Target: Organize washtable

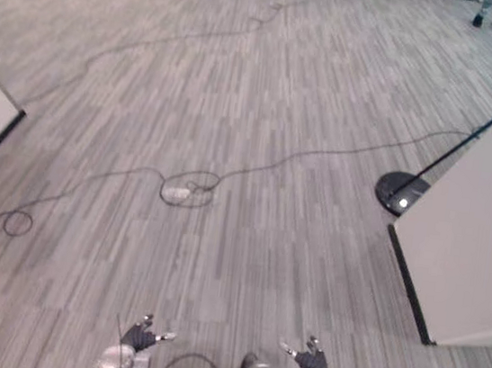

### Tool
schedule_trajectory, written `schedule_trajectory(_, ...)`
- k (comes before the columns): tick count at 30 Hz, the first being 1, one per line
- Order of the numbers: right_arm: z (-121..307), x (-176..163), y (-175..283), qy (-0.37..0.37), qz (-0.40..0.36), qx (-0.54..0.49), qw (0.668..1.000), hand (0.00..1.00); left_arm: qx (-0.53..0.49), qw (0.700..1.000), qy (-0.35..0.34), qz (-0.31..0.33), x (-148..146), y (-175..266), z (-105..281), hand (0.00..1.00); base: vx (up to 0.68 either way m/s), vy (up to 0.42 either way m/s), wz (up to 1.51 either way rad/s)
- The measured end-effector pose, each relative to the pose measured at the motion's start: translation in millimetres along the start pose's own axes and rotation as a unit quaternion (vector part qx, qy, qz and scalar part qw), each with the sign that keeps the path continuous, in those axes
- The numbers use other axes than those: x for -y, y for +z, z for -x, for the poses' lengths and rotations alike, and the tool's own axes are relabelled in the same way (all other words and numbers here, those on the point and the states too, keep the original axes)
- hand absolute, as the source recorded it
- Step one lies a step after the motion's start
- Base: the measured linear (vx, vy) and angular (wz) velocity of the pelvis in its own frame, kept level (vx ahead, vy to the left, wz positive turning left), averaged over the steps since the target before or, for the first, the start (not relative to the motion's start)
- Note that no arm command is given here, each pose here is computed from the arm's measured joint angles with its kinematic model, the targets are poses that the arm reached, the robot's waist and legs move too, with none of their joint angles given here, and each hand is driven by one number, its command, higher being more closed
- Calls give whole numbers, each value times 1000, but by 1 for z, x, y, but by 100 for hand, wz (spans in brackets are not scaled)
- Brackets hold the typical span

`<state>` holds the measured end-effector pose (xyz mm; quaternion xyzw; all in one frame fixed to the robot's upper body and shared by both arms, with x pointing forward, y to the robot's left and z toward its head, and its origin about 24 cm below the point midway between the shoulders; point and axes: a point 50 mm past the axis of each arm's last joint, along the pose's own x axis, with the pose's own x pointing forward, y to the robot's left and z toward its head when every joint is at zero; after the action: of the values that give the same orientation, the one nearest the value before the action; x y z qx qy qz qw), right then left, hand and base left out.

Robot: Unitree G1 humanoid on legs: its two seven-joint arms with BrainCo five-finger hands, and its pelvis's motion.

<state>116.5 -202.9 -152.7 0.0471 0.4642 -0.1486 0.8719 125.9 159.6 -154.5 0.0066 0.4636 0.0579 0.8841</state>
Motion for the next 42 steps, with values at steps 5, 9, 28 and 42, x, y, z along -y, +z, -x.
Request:
schedule_trajectory(5, 1, 3, -5, -6, -5, -12, 1000, 0, 6, 1000, -6, -8, 3, 3, 0, 0, 223, 21, 3)
schedule_trajectory(9, 2, 6, -10, -11, -5, -20, 1000, 0, 1, 1000, -7, -29, -2, 2, -1, 0, 166, 113, 4)
schedule_trajectory(28, 10, 21, -38, -16, 47, -72, 996, 0, -36, 998, 21, -52, -29, -18, 4, 0, 25, 24, 3)
schedule_trajectory(42, 7, 22, -29, -50, 4, -63, 997, 0, -37, 997, 66, 9, -43, -18, 4, 0, 112, 81, 24)
